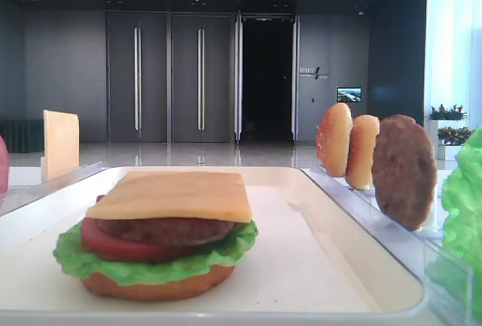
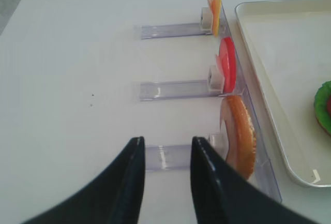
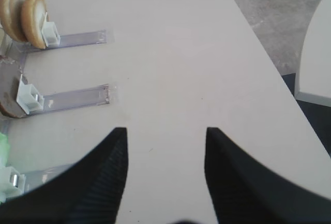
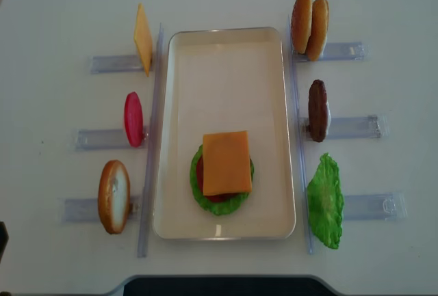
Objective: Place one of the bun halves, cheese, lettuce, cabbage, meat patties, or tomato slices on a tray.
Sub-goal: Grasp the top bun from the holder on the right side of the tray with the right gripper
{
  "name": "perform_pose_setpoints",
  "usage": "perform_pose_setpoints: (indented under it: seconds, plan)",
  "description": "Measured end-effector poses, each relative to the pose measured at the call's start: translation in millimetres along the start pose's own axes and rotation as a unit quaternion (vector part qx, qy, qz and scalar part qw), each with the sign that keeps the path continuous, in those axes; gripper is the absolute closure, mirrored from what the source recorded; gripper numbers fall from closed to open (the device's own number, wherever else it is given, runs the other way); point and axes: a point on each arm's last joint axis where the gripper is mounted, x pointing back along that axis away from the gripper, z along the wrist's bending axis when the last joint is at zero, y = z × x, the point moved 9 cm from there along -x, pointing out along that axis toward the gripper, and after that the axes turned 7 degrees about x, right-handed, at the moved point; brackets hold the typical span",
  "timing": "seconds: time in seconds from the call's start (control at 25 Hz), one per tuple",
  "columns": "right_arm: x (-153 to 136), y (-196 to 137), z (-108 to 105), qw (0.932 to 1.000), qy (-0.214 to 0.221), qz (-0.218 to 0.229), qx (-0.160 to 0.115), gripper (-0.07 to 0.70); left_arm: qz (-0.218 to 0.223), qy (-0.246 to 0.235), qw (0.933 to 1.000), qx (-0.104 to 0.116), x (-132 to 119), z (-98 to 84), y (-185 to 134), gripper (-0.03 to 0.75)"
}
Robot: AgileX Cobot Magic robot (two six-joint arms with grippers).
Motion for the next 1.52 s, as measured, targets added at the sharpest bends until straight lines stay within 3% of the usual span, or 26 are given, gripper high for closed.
perform_pose_setpoints:
  seconds: [1.52]
  plan:
    - [-1.4, 0.1, 0.1, 1.0000, 0.000, 0.003, 0.007, 0.272, 0.001, 0.006, 1.0000, -0.003, 0.0, 2.3, -0.4, 0.533]
